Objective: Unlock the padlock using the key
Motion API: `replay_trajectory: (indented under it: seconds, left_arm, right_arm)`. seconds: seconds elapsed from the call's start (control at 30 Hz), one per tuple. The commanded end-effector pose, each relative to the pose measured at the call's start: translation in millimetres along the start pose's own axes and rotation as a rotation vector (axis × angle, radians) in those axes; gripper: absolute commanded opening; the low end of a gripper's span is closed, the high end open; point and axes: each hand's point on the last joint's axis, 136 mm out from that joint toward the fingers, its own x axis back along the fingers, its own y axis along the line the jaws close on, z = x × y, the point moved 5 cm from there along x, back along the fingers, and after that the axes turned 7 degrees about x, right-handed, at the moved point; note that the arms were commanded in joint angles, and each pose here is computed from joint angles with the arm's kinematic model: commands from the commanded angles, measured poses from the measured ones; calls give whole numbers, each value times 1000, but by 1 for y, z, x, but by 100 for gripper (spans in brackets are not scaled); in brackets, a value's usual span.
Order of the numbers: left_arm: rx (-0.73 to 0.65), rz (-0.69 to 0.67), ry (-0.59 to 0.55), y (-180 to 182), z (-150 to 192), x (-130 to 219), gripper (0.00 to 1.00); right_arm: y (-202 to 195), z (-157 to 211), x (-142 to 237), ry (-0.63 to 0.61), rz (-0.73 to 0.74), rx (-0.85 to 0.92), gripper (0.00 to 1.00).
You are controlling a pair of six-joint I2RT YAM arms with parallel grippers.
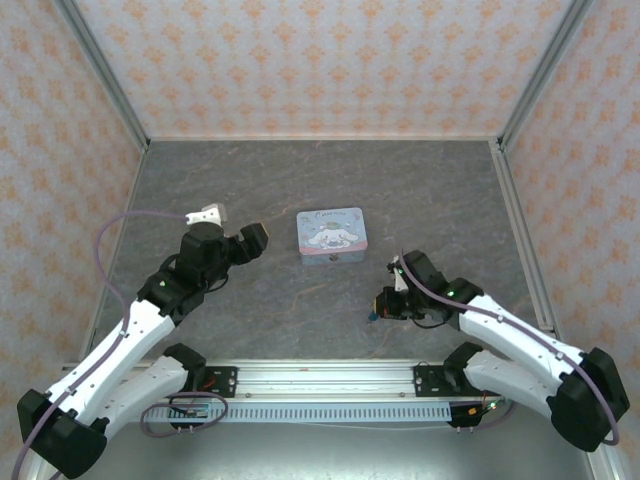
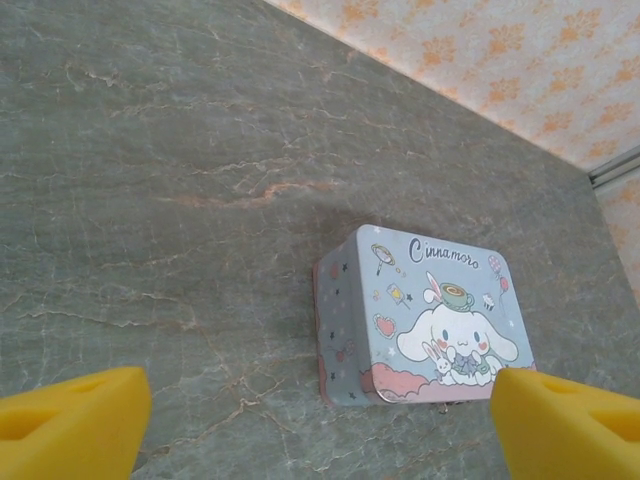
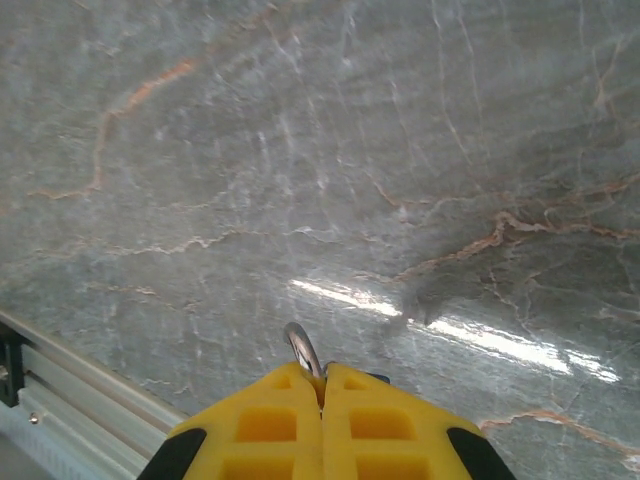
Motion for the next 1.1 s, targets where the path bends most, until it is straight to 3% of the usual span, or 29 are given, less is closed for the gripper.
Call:
replay_trajectory:
  seconds: [0.0, 0.5, 0.83, 1.07]
  left_arm:
    - [-32, -38, -3, 7, 3, 1, 89]
    - [-47, -46, 15, 5, 4, -3, 89]
    - [-43, -52, 25, 6, 5, -6, 89]
    - [-55, -60, 10, 4, 0, -5, 89]
  right_arm:
    - [3, -9, -6, -33, -23, -9, 0]
    - [-7, -19, -38, -12, 34, 2, 0]
    - [-11, -23, -51, 7, 65, -4, 11]
    - [-14, -27, -43, -19, 114, -1, 25]
